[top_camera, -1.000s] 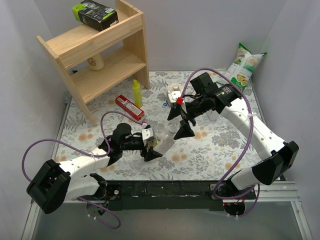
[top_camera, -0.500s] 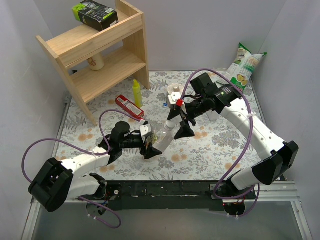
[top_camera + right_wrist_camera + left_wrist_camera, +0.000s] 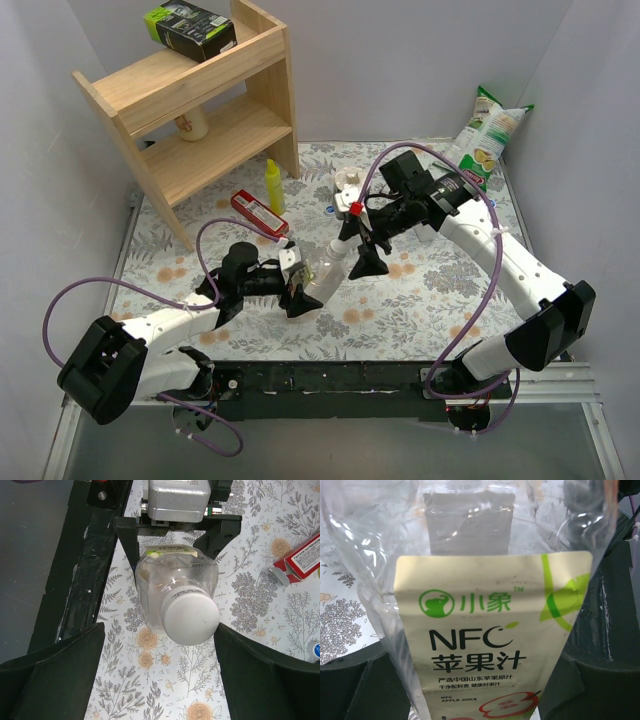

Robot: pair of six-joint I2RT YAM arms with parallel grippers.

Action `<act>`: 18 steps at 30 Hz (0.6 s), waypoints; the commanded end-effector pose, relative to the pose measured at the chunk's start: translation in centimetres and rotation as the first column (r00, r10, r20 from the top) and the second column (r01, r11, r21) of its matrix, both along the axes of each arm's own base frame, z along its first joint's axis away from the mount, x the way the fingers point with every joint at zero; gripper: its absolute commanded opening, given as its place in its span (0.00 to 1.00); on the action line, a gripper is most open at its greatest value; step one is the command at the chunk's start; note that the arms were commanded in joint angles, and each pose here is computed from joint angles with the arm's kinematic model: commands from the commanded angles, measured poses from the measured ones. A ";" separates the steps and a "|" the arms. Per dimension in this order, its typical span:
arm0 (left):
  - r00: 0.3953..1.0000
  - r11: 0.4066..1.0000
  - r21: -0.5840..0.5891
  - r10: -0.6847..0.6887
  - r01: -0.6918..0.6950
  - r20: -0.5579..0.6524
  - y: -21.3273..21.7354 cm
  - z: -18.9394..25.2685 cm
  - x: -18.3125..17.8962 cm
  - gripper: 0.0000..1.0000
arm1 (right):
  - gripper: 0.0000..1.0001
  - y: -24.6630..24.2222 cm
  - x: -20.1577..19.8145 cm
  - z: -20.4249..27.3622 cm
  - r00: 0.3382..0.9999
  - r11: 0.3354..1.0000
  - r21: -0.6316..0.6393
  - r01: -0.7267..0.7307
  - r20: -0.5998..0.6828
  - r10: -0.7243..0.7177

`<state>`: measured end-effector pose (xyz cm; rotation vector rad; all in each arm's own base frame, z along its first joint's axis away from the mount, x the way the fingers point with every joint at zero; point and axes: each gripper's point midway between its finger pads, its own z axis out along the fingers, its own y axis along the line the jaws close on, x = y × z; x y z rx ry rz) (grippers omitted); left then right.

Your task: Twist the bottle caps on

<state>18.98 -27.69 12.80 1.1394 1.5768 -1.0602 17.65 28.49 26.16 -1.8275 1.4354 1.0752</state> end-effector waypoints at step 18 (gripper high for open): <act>0.997 0.999 -0.046 0.011 -0.007 0.072 0.4 2.8 1.6 0.00 | 0.89 0.6 3.3 5.0 0.991 0.989 0.061 0.135 -0.008 -0.135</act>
